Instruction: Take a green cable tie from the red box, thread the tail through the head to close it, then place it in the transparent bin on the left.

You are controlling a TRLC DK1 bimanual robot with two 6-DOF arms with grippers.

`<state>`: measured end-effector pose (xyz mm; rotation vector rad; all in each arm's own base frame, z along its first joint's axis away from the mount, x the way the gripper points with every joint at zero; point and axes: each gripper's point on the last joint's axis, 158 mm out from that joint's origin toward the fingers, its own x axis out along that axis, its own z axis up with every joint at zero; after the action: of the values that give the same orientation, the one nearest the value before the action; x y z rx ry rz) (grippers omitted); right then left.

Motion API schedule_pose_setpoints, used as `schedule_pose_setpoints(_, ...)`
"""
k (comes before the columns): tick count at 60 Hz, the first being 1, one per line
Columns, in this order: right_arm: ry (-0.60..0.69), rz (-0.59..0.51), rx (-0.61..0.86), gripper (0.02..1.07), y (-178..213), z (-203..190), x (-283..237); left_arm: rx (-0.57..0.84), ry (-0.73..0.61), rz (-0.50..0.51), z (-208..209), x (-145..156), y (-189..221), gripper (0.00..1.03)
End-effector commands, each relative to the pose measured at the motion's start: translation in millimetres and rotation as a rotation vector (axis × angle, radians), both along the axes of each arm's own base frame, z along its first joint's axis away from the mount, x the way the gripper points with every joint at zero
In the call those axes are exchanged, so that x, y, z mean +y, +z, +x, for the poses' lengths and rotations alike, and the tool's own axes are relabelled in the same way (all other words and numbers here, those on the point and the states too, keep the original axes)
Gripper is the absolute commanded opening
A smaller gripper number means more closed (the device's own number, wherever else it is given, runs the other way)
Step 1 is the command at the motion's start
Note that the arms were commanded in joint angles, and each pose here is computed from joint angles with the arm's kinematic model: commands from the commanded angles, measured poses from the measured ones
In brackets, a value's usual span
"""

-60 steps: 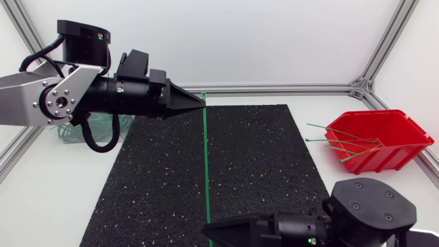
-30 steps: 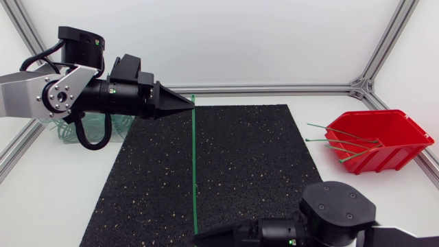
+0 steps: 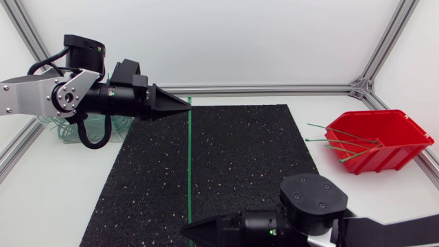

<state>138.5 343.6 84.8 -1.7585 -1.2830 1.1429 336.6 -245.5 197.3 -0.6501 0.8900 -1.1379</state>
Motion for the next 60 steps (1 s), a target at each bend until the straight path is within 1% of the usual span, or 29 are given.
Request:
schedule_pose_setpoints(1, 0.0, 0.006, -0.031, 0.81, 2, 4, 1, -0.045, -0.016, -0.018, 8, -2, 11, 0.04)
schedule_pose_setpoints(5, 0.001, 0.004, -0.031, 0.75, 1, 4, 1, -0.042, -0.017, -0.019, 8, -3, 12, 0.04)
schedule_pose_setpoints(14, -0.002, -0.005, -0.028, 0.53, -3, 2, -1, -0.04, -0.016, -0.019, 9, -3, 13, 0.04)
schedule_pose_setpoints(20, -0.022, -0.015, -0.029, 0.42, -6, 6, -1, -0.036, -0.02, -0.019, 6, -5, 12, 0.04)
schedule_pose_setpoints(30, -0.034, -0.023, -0.03, 0.41, -9, 7, -3, -0.035, -0.027, -0.018, 4, -7, 11, 0.04)
schedule_pose_setpoints(33, -0.033, -0.026, -0.028, 0.38, -10, 5, -4, -0.037, -0.027, -0.018, 4, -7, 12, 0.04)
schedule_pose_setpoints(38, -0.036, -0.025, -0.03, 0.37, -10, 6, -4, -0.035, -0.027, -0.017, 3, -8, 12, 0.04)
schedule_pose_setpoints(42, -0.042, -0.028, -0.031, 0.3, -10, 6, -5, -0.036, -0.03, -0.016, 2, -9, 12, 0.04)
schedule_pose_setpoints(51, -0.05, -0.037, -0.031, 0.21, -13, 6, -6, -0.037, -0.031, -0.014, 1, -10, 12, 0.04)
schedule_pose_setpoints(60, -0.053, -0.045, -0.029, 0.2, -16, 4, -8, -0.036, -0.032, -0.015, 0, -10, 12, 0.04)
